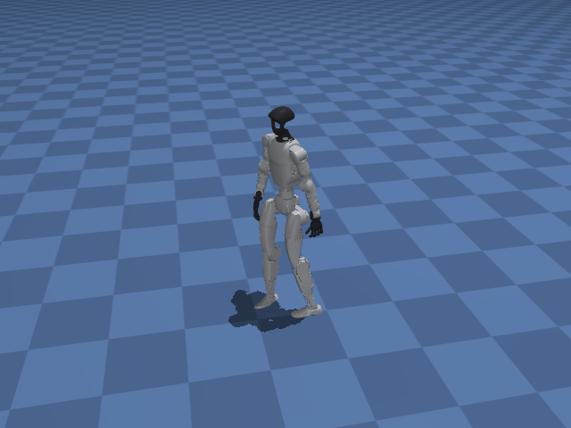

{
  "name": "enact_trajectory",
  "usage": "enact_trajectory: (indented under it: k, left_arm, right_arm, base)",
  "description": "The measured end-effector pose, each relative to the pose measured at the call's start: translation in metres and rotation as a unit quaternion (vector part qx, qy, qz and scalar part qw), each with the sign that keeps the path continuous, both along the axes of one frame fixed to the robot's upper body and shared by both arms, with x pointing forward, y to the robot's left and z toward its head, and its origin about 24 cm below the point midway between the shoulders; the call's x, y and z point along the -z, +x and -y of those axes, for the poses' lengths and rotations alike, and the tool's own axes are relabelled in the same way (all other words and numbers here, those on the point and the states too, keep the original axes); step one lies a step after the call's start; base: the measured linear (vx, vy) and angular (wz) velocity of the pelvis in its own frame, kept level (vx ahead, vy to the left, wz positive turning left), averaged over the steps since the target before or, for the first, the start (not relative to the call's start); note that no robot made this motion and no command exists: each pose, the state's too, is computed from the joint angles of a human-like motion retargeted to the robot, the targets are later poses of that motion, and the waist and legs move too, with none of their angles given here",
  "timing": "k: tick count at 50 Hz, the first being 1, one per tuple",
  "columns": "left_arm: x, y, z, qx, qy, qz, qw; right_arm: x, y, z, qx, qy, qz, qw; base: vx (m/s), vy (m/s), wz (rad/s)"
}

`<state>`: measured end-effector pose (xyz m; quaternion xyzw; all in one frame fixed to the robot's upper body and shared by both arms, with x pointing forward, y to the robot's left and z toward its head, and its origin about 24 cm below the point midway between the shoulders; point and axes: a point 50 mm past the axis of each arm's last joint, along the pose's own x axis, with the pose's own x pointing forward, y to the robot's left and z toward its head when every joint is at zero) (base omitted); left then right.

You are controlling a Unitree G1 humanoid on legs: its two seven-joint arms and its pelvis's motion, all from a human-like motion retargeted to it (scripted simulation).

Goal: Walk

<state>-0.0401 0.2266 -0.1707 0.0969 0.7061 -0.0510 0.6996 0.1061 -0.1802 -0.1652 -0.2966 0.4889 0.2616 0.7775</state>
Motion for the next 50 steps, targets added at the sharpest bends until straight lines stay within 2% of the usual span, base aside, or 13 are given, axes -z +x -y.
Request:
enact_trajectory:
  k: [11,17,35,50]
  left_arm:
    - [0.001,0.043,-0.007,0.026,0.046,0.067,0.996]
    - [0.005,0.040,0.012,0.024,0.014,0.065,0.997]
    - [0.006,0.032,0.022,0.043,-0.014,0.050,0.998]
    - [0.001,0.028,-0.004,0.061,0.018,0.046,0.997]
  right_arm:
    - [0.000,-0.002,0.006,0.045,-0.002,-0.003,0.999]
    - [0.003,-0.024,0.022,0.066,-0.027,-0.030,0.997]
    - [0.007,-0.077,0.045,0.147,-0.065,-0.095,0.982]
    - [0.011,-0.087,0.024,0.143,-0.042,-0.111,0.983]
  base:
    - [-0.42,0.12,-2.31]
    - [-0.16,0.37,-2.55]
    - [0.01,-0.21,-2.13]
    - [0.19,-0.25,-1.30]
